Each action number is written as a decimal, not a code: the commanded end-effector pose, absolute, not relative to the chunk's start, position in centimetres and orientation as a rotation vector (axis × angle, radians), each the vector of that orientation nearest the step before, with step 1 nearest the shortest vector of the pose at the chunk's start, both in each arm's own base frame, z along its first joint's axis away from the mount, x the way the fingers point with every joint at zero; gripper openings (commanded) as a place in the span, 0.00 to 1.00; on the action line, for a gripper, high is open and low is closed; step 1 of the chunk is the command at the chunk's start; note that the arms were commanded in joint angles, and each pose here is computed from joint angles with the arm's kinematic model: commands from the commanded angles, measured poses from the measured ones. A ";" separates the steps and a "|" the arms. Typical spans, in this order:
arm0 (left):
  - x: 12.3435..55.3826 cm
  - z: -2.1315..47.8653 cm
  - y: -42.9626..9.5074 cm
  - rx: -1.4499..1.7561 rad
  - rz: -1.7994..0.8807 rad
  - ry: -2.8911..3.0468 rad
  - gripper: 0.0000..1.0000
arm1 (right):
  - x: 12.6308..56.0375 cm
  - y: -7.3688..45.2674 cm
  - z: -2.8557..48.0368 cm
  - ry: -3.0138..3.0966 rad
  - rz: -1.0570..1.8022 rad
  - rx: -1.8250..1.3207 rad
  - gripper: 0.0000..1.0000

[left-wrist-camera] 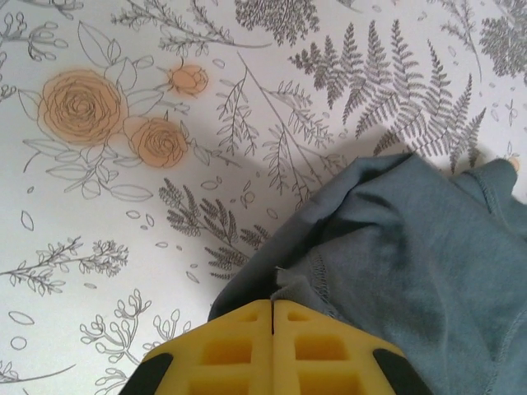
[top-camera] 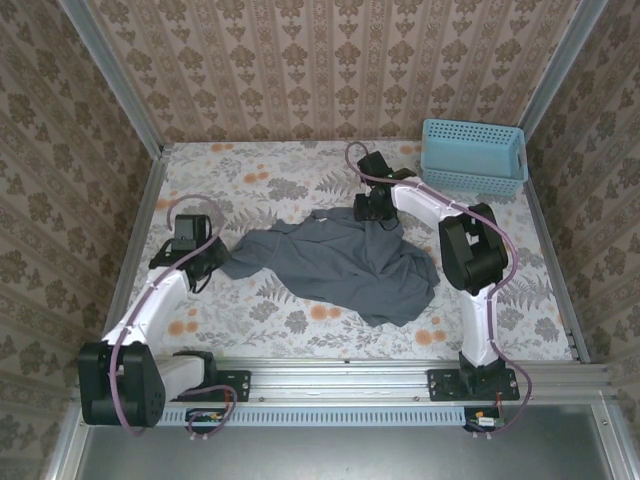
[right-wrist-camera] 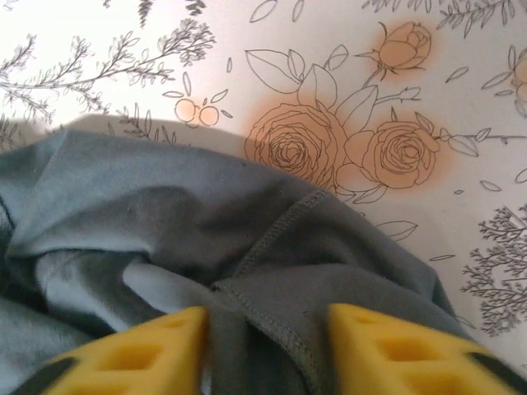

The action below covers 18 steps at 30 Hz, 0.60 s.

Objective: Fold the inside-out t-shirt

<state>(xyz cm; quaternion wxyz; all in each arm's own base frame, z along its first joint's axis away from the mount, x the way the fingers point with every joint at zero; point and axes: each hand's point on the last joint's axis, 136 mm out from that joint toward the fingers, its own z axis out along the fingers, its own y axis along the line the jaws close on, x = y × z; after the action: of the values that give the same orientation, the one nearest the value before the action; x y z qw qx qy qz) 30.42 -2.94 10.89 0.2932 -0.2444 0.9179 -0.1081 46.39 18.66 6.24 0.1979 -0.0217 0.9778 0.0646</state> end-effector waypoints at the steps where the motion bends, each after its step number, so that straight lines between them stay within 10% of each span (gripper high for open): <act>1: 32.3 13.6 -2.7 -0.650 -0.339 2.392 0.00 | 47.5 18.2 9.9 2.677 0.165 -0.070 0.18; 12: 37.8 37.2 -1.4 -0.513 -0.538 1.858 0.00 | 45.4 11.7 37.9 2.068 0.136 0.041 0.00; 18: 35.4 36.5 -2.5 -0.450 -0.566 1.838 0.00 | 39.9 11.9 36.5 2.068 0.192 0.025 0.00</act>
<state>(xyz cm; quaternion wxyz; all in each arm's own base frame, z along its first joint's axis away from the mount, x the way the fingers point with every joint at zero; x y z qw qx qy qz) 36.27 -1.93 39.22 0.5717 -0.1999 0.7589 -0.2394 40.73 11.59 42.78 0.5675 0.0193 0.8163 0.1063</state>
